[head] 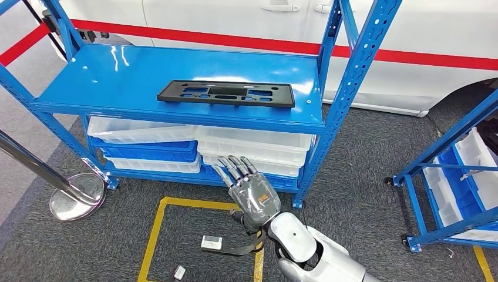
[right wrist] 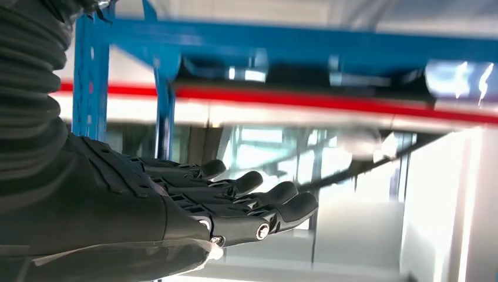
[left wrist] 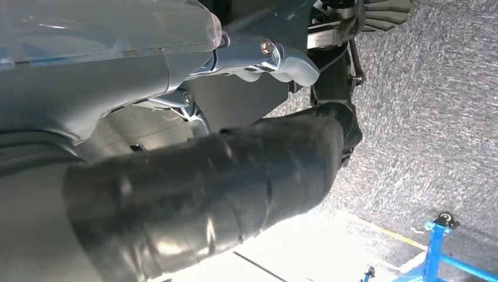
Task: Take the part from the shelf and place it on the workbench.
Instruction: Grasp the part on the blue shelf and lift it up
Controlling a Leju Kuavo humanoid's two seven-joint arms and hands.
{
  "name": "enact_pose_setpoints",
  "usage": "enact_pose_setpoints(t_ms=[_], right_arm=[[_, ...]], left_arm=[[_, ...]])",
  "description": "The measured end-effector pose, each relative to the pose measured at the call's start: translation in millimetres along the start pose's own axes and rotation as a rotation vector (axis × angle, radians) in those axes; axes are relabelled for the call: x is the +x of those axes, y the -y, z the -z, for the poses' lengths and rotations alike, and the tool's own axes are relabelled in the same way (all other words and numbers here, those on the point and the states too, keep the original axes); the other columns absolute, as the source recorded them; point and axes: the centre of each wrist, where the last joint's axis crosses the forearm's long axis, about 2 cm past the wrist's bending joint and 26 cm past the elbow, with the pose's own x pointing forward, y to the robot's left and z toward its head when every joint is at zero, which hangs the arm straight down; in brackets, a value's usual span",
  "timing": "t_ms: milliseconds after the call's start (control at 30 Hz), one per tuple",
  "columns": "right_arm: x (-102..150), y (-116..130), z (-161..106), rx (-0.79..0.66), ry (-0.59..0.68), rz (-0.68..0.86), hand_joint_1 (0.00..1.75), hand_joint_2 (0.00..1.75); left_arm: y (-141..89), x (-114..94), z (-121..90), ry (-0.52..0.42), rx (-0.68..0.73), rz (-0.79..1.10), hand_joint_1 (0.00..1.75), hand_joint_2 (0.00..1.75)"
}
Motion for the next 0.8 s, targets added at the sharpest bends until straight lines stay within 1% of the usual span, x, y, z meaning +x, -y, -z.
enact_pose_setpoints(t_ms=[100, 233, 500, 667, 800], right_arm=[[2, 3, -1, -0.037, 0.016, -0.048, 0.00, 1.75], [4, 4, -2, -0.052, 0.030, -0.059, 0.00, 0.00], [4, 1, -10, -0.086, 0.047, -0.099, 0.00, 0.00], [6, -9, -18, -0.013, 0.033, -0.080, 0.00, 0.00], [7, -24, -27, 0.070, 0.009, -0.073, 0.00, 0.00]], left_arm=[[0, 0, 0, -0.001, 0.002, 0.004, 0.00, 0.00], [1, 0, 0, -0.001, 0.005, 0.010, 0.00, 0.00], [2, 2, 1, 0.000, 0.023, 0.032, 0.00, 0.00], [3, 3, 1, -0.007, 0.039, 0.044, 0.00, 0.00], [4, 4, 2, -0.022, 0.069, 0.057, 0.00, 0.00]])
